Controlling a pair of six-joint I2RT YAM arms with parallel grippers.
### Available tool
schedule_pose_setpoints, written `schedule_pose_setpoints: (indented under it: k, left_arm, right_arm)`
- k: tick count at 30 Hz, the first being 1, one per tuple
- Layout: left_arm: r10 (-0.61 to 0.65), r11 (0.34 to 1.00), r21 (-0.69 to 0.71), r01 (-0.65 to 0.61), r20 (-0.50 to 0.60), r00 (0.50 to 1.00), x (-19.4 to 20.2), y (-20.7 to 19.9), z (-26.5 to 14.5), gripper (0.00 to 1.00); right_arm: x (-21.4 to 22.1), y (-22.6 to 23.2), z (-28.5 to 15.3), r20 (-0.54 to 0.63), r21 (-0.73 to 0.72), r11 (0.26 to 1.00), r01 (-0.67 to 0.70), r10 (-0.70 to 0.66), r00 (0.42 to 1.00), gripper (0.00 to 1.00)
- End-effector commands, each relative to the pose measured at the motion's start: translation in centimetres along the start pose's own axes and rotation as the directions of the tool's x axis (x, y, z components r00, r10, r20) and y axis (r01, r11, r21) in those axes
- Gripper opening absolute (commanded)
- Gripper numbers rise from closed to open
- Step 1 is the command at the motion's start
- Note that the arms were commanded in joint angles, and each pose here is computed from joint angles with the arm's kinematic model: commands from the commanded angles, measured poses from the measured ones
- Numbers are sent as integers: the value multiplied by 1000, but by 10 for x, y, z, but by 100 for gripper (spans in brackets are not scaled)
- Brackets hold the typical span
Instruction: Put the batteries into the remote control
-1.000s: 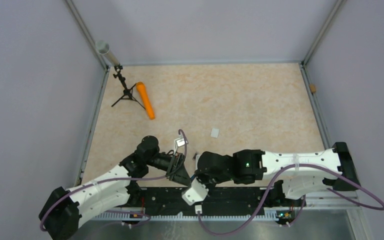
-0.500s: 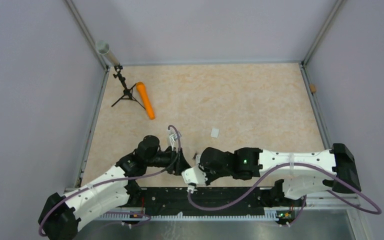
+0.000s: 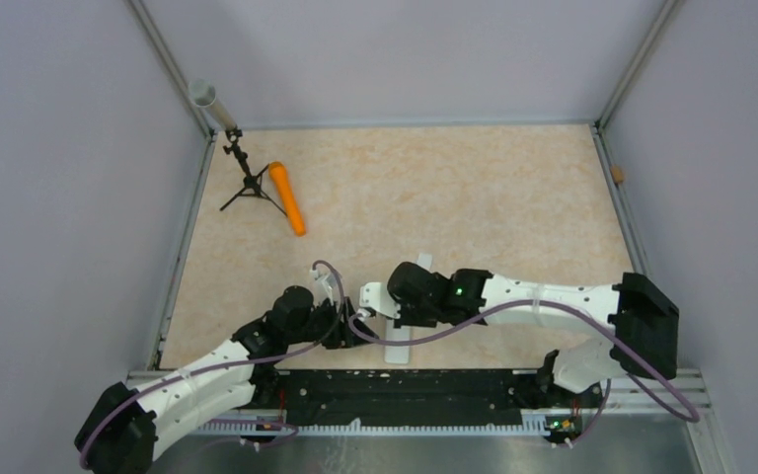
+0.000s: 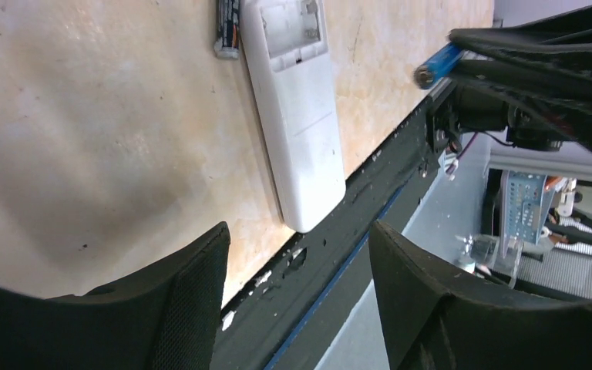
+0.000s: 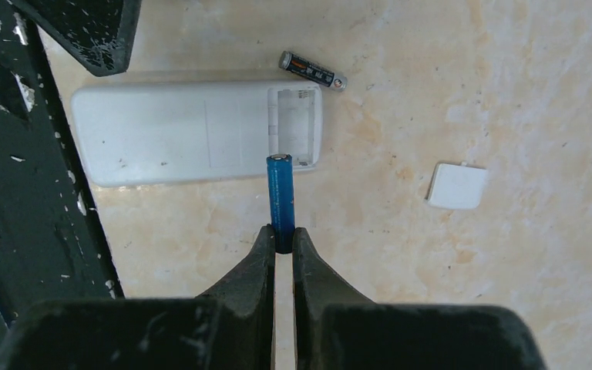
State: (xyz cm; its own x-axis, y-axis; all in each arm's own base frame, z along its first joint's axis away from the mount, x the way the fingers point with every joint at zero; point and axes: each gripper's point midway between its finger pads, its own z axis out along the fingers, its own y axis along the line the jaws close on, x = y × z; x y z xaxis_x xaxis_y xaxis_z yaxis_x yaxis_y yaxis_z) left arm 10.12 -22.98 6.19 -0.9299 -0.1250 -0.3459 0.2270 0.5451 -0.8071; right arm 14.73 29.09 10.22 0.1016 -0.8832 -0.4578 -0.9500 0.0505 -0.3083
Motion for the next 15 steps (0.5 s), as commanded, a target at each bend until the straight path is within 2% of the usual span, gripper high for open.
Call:
schedule_pose_setpoints:
  k: [1,11,15]
  left_arm:
    - [13,1000,20,-16,127,992,-26,-8,3,67]
    - [7,999,-39,-1,149,989,-29,5,5,66]
    - [14,999,-42,-8,146,989,-30,5,6,66]
  right_arm:
    - [-8,-5,12,13,-25,997,-71,72,997,0]
    - [-1,-10,41,-75,-53,994,-94,90,993,0]
    - [-2,-14,45,-76,-53,993,-105,101,992,0]
